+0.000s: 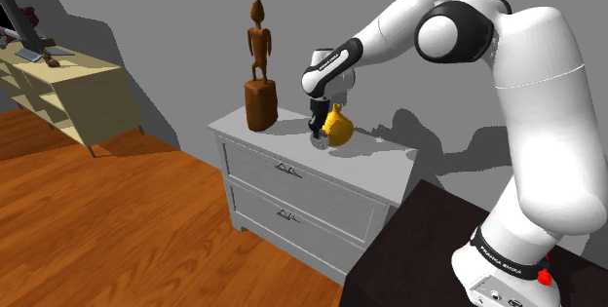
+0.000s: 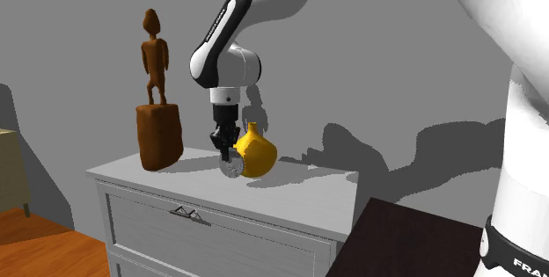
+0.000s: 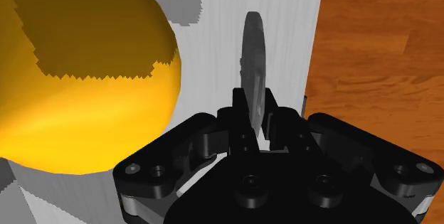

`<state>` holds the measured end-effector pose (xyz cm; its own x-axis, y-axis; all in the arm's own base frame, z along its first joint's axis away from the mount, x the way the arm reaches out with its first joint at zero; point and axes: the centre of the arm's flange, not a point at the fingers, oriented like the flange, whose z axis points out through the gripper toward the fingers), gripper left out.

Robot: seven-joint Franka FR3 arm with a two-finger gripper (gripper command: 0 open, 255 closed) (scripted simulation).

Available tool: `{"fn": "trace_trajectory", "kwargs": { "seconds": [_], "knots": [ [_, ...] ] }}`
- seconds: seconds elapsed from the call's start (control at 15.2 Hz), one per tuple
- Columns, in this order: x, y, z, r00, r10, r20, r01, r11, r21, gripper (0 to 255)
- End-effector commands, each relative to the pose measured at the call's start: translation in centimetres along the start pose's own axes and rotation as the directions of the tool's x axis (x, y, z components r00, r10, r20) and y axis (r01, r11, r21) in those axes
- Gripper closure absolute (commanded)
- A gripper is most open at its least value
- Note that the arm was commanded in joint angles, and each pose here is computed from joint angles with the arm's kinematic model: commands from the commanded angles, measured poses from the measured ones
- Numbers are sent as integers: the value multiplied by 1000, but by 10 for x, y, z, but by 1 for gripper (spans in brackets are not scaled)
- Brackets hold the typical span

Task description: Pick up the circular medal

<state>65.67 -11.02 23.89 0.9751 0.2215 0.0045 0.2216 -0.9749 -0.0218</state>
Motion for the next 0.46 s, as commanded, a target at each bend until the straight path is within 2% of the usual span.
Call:
{"fn": "trace_trajectory", "kwargs": {
  "seconds": [0.0, 0.26, 0.4],
  "knots": [
    [-1, 0, -10, 1000, 0, 0, 0, 1000, 0, 255],
    [-1, 0, -32, 1000, 0, 0, 0, 1000, 0, 255],
    [-1, 0, -32, 1000, 0, 0, 0, 1000, 0, 255]
  ]
}}
